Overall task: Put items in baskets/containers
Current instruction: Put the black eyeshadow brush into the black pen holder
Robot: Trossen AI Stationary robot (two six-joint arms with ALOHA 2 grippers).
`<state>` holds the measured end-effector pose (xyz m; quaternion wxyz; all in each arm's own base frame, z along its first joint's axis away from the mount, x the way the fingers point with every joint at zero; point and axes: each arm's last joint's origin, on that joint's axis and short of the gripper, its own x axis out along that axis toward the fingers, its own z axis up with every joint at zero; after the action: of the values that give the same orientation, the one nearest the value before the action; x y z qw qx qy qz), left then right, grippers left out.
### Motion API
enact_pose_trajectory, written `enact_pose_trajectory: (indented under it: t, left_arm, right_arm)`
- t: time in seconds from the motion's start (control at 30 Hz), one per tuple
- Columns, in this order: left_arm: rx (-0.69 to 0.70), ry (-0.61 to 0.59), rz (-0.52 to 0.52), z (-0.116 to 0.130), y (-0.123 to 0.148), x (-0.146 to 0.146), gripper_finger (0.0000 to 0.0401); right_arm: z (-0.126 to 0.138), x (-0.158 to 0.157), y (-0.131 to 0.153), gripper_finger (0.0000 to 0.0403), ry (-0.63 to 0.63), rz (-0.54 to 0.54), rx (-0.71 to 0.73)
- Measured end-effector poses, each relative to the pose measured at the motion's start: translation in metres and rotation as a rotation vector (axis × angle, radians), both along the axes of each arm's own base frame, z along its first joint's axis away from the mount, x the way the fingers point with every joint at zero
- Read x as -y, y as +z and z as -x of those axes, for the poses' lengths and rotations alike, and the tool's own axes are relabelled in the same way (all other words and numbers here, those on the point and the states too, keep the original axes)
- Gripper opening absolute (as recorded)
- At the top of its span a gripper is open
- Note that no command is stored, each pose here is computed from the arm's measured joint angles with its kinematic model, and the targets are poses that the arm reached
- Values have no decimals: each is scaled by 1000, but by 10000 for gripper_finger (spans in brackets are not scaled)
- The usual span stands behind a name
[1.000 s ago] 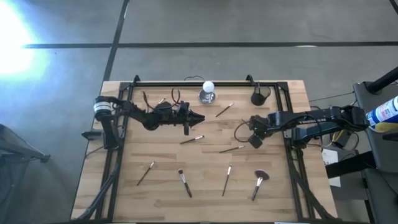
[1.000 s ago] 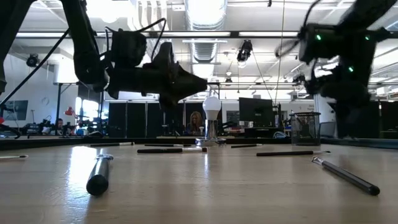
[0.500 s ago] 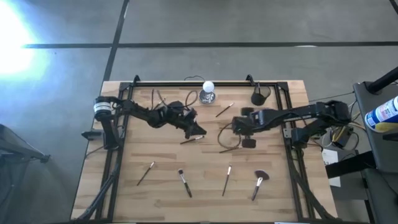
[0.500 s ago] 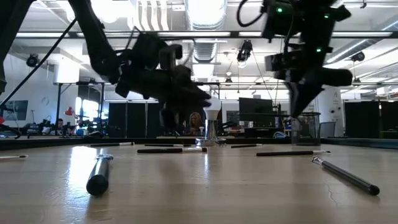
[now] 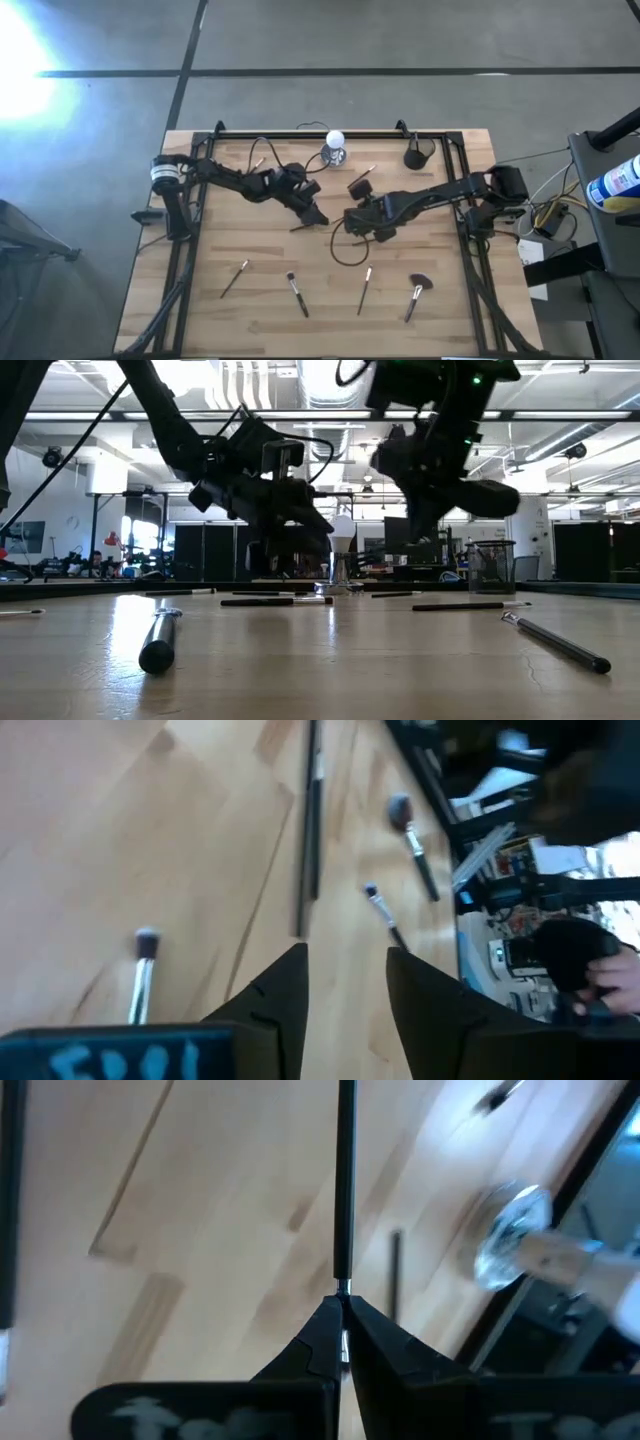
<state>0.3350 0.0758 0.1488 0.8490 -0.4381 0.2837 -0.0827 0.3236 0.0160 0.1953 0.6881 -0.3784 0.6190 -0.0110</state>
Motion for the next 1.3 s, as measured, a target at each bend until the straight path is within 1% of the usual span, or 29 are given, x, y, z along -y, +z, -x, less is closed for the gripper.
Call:
enact_pose_trajectory:
  t: [0.1,0.3,0.5,0.6,0.77,0.8,0.9,0.97,1.03,1.1,1.17,1.23,1.3]
  left_arm:
    - [-10,10,-7,0,-1,0,129]
    - [-2,-18,-7,-2,0,8,129]
    - [15,-66,3,-3,2,12,125]
    - [12,-69,12,-3,2,12,100]
    - [-1,-67,23,-3,1,12,20]
    - [-8,-64,27,-2,0,12,13]
    - [-8,-63,9,-1,-1,12,10]
    - [-13,-31,-32,0,-4,12,7]
    - [-18,8,-82,4,-9,11,6]
    - [39,29,-134,7,-11,11,5]
    - [131,65,-173,10,-11,12,5]
    - [203,107,-210,14,-11,13,5]
    - [261,151,-255,20,-11,13,5]
  right_arm:
    - [-5,-2,5,11,38,6,19]
    - [-13,-6,16,11,111,21,75]
    - [-16,-7,16,12,156,35,79]
    - [-16,-8,16,12,166,37,80]
    - [-17,-8,16,13,196,43,69]
    - [-17,-9,16,13,199,41,71]
    - [-18,-12,17,13,171,26,107]
    - [-19,-15,20,13,152,12,129]
    - [-17,-16,30,13,109,-11,165]
    - [-11,-14,44,13,51,-37,227]
    - [0,-8,57,13,-11,-67,309]
    - [13,-2,65,13,-71,-109,391]
    - [28,4,70,13,-122,-147,506]
